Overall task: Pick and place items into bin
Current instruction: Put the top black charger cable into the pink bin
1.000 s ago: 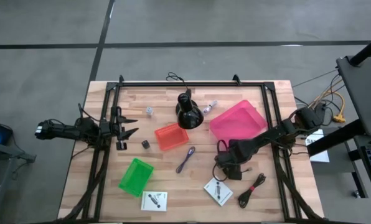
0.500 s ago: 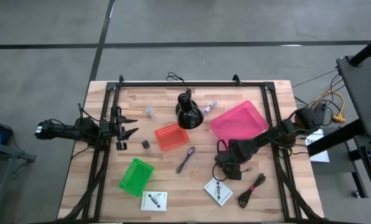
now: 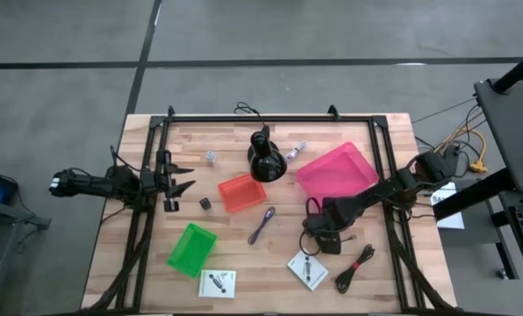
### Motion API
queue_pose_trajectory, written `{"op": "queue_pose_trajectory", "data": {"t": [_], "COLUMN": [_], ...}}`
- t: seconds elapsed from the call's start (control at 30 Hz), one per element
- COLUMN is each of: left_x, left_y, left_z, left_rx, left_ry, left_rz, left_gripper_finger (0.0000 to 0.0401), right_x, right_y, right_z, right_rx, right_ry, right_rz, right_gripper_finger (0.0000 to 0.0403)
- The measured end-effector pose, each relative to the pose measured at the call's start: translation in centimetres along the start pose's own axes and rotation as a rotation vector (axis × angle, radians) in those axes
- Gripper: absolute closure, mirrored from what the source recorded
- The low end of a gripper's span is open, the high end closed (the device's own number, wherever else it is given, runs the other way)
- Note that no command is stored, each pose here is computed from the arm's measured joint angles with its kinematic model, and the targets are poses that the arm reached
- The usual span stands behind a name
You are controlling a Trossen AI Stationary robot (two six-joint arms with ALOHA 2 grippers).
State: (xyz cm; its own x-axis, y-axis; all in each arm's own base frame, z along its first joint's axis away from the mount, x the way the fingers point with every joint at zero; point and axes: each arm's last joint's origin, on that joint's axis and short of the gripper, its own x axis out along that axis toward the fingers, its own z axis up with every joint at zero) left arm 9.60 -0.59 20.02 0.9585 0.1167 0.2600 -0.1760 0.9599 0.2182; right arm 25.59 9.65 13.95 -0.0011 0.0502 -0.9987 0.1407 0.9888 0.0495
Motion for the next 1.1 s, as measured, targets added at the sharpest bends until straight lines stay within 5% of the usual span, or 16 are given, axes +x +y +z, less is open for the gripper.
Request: {"op": "queue_pose_trajectory", "data": {"t": [0.67, 1.1], "left_x": [0.0, 0.0], "left_y": [0.0, 0.0], "left_z": [0.0, 0.0], "left_rx": [0.000, 0.000], "left_ry": [0.000, 0.000], "left_rz": [-0.001, 0.000], "left_gripper_finger": [0.0264, 0.0264], "right_x": [-1.9, -4.5], "right_y": [1.2, 1.3], "right_z": [1.3, 1.3], "right_rx": [-0.008, 0.029], "right_ry": [-0.019, 0.055], "right_rz": [0.116, 0.064], "right_gripper_finger": [0.0378, 0.0378]}}
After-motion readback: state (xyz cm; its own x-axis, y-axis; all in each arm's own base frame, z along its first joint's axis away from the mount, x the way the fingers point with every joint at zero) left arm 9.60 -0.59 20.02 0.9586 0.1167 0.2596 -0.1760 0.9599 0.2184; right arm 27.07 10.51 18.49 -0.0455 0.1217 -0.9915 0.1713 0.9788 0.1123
